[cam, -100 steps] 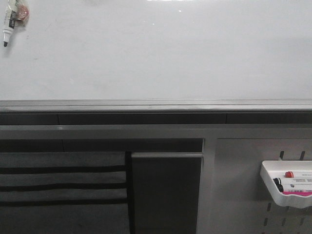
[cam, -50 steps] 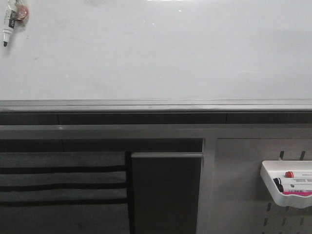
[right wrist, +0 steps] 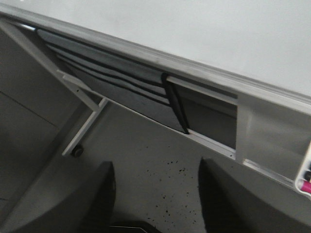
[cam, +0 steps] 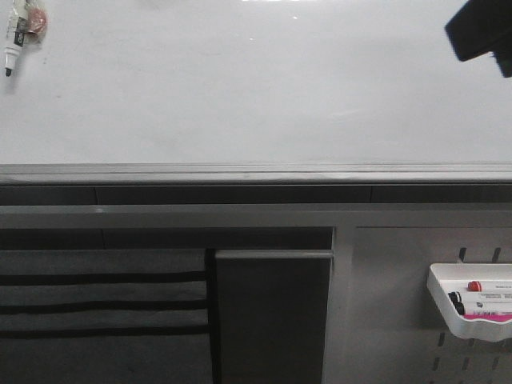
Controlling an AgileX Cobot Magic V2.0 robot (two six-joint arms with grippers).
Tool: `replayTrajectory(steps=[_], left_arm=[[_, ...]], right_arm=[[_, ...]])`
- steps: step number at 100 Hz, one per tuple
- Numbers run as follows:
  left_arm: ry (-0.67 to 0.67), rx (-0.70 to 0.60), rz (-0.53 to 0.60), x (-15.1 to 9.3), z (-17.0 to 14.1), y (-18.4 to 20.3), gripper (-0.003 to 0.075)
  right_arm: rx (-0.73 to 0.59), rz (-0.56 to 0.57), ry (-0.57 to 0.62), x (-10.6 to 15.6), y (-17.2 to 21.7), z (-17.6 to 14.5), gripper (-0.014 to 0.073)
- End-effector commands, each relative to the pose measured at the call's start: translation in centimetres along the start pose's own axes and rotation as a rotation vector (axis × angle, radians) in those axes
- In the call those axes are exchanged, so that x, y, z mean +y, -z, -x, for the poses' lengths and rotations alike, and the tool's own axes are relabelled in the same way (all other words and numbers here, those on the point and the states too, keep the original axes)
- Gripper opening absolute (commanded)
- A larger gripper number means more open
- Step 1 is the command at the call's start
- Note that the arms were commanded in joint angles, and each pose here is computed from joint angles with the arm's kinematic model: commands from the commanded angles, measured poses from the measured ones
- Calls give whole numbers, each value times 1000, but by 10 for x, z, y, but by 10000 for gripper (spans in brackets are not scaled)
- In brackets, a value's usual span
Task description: Write number 3 on whiteboard
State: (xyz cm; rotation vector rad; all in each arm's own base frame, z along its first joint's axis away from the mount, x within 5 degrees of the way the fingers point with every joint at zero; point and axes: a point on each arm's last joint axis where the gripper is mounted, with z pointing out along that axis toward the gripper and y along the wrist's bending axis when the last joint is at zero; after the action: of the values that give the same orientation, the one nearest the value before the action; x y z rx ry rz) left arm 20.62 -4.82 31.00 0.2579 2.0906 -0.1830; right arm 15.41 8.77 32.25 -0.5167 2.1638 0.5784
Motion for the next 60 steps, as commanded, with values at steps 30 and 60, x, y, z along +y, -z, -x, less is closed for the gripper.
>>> replayTrajectory(steps=[30,60], left_arm=[[-74,-142,57,9,53,-37,494],[-56,-101,80,21,67,-76,494]], right_arm=[[-106,51,47,16,-9,19,347],[-107,51,47,16,-9,19,347]])
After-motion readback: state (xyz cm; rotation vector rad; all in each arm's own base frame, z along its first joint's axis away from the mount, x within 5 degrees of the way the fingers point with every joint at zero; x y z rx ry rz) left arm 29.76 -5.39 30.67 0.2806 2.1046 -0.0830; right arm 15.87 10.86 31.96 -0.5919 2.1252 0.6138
